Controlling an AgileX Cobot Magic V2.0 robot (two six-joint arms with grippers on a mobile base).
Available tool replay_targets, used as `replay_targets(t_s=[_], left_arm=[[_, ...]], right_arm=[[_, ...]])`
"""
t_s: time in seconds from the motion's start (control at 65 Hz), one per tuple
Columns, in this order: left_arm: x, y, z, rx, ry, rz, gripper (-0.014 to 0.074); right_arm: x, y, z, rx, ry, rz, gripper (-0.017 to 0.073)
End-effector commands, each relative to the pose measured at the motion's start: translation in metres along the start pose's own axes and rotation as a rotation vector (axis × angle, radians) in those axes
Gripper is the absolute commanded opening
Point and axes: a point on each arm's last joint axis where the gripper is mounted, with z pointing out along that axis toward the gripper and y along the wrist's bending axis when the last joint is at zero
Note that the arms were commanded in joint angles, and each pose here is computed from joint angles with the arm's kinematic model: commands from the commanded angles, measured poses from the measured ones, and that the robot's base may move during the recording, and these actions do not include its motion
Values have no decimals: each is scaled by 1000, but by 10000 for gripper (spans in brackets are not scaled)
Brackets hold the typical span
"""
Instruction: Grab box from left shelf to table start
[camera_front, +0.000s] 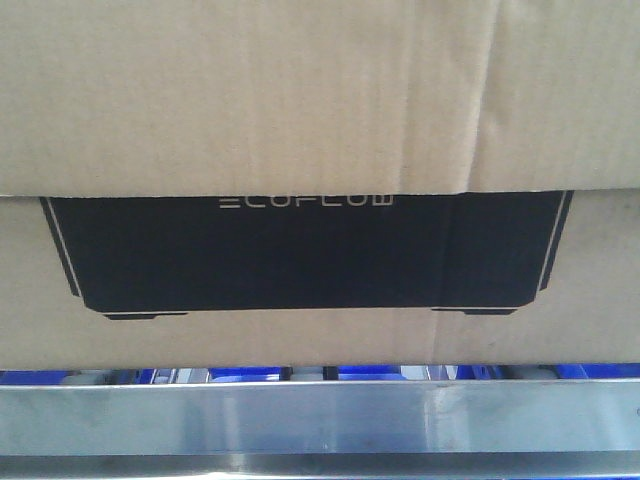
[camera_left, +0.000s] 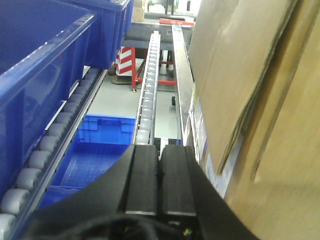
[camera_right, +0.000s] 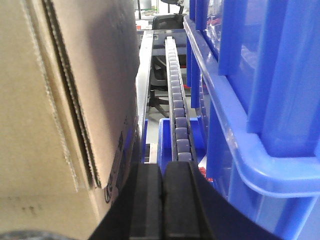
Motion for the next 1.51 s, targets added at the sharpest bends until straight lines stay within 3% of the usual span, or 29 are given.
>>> replay_targets(t_s=[0.0, 0.384, 0.753, 0.953, 1.076, 1.184, 1.353, 1.491], left_arm=[[-36, -3, -7, 13, -130, 3, -93], [-94, -8, -19, 19, -74, 5, -92], [-154, -12, 9, 18, -2, 0, -93], [-176, -15, 23, 47, -3, 86, -93], [-180, -22, 30, 123, 39, 30, -93], [-188, -26, 37, 156, 66, 55, -93], [-199, -30, 51, 143, 179, -20, -93], [-201, -32, 68, 113, 288, -3, -85]], right_arm=[[-15, 1, -2, -1, -115, -8, 50], [-15, 1, -2, -1, -115, -8, 50], [-15, 1, -2, -1, -115, -8, 50], [-15, 1, -2, -1, -115, -8, 50], [-15, 1, -2, -1, -115, -8, 50], [-15, 1, -2, -1, -115, -8, 50], [-15, 1, -2, -1, -115, -8, 50], [-15, 1, -2, -1, -115, -8, 50]])
